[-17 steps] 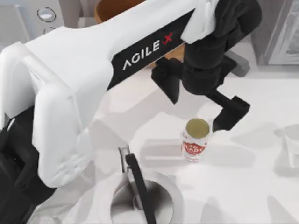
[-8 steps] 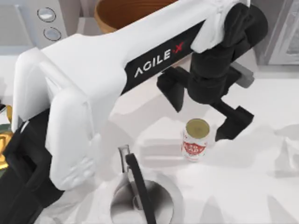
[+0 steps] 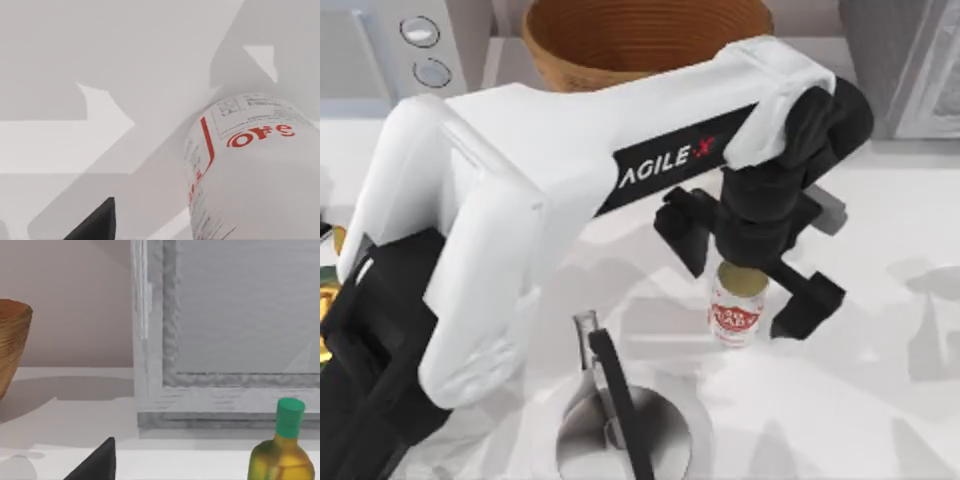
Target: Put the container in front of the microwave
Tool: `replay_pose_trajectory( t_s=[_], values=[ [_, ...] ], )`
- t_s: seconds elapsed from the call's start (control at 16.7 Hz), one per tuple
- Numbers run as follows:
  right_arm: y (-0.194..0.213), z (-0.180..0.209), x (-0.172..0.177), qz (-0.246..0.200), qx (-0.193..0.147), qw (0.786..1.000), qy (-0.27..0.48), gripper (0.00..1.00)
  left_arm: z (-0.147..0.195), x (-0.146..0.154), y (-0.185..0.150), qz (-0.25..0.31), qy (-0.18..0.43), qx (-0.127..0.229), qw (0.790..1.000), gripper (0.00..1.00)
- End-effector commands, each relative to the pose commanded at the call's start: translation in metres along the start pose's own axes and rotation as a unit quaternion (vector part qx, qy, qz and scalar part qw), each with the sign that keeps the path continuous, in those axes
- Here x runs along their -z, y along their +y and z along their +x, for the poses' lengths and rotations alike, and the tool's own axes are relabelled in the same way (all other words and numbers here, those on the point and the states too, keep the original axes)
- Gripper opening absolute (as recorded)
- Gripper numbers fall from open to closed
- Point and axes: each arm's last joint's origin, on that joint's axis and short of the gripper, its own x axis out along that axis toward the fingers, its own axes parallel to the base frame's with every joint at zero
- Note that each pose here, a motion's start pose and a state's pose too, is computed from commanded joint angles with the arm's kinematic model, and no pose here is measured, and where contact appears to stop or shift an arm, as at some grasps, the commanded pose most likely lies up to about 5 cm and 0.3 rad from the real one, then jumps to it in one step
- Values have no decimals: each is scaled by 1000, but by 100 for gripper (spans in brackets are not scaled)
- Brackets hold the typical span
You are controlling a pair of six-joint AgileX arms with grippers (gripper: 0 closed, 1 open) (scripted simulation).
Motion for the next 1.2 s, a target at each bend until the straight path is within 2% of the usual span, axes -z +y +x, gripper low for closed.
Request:
replay_pose_trajectory(
  t_s=[0.24, 1.02, 1.2],
  values=[
    [0, 0, 0, 0, 0, 1000, 0, 100, 0, 0, 0, 0, 0, 0, 1000, 100],
    [0, 0, 0, 0, 0, 1000, 0, 100, 0, 0, 0, 0, 0, 0, 1000, 2],
    [0, 0, 0, 0, 0, 1000, 0, 100, 0, 0, 0, 0, 0, 0, 1000, 0]
  ],
)
